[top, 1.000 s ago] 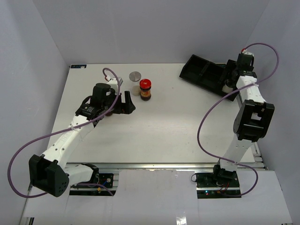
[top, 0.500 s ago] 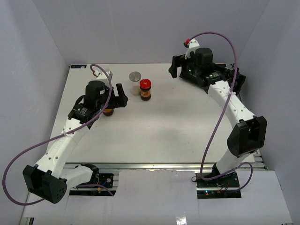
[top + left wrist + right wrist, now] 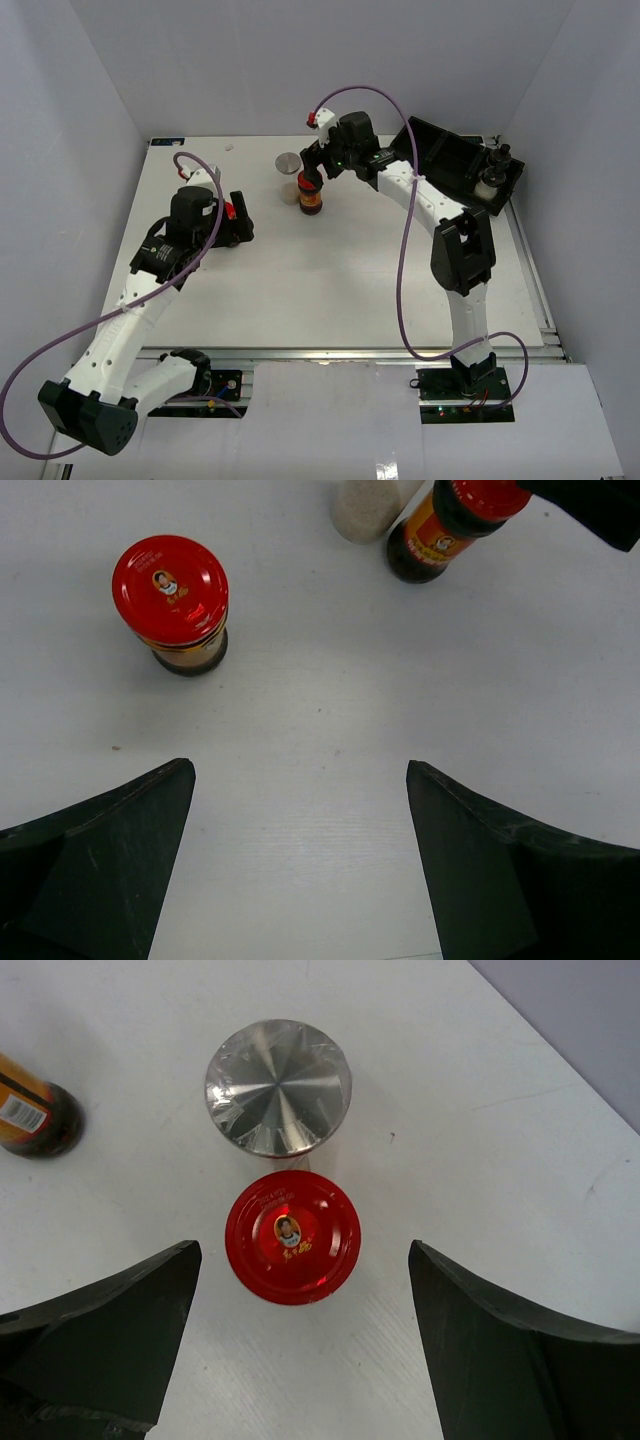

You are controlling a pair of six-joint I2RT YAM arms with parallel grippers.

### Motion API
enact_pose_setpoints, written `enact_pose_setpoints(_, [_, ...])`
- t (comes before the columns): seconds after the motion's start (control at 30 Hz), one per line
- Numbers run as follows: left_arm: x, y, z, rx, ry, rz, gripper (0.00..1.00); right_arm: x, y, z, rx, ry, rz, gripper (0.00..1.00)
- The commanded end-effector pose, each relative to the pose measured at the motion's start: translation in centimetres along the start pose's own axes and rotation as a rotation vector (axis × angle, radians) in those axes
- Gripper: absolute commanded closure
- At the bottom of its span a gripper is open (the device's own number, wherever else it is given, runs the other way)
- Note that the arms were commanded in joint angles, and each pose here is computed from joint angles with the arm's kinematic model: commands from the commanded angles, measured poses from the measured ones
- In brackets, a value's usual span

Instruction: Organize the condiment bottles

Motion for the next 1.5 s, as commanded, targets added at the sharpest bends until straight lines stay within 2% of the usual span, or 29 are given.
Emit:
enact_pose_setpoints(0.0, [-1.1, 0.7, 0.8, 0.04, -0.003, 0.022, 0.02, 2.1, -0.5, -0.1, 0.033, -0.042, 0.067, 0.09])
enact_pose_setpoints(0.53, [-2.5, 0.1, -0.8, -0.023, 0.024, 0.02, 0.02, -2.4, 1.0, -3.7, 0.066, 0.036, 0.101, 0.09])
enact_pose_setpoints(1.0, [-2.6, -0.1, -1.3, -0.04, 0.026, 0.015, 0.02, -3.4, -0.3, -4.5, -0.054, 0.055, 0.135, 0.09])
enact_pose_setpoints(1.3, [-2.8, -0.2, -1.7, -0.051, 0.028, 0.015, 0.02, -4.1, -0.4, -5.5, -0.026, 0.068, 0.141, 0.08])
enact_pose_setpoints(1.47, [-3.1, -0.2, -1.9, -0.051, 0.034, 0.007, 0.02, -4.2, -0.3, -5.9, -0.007, 0.061, 0.14, 0.04])
Point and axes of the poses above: each gripper's point midway between its finger pads, its own z axis back along the fingers, its own y axis along the line the jaws close on, x = y × z, the point moved 9 cm from there along z, back along the fingers, and after that the axes turned 15 degrees about -z, right-handed, at the moved point
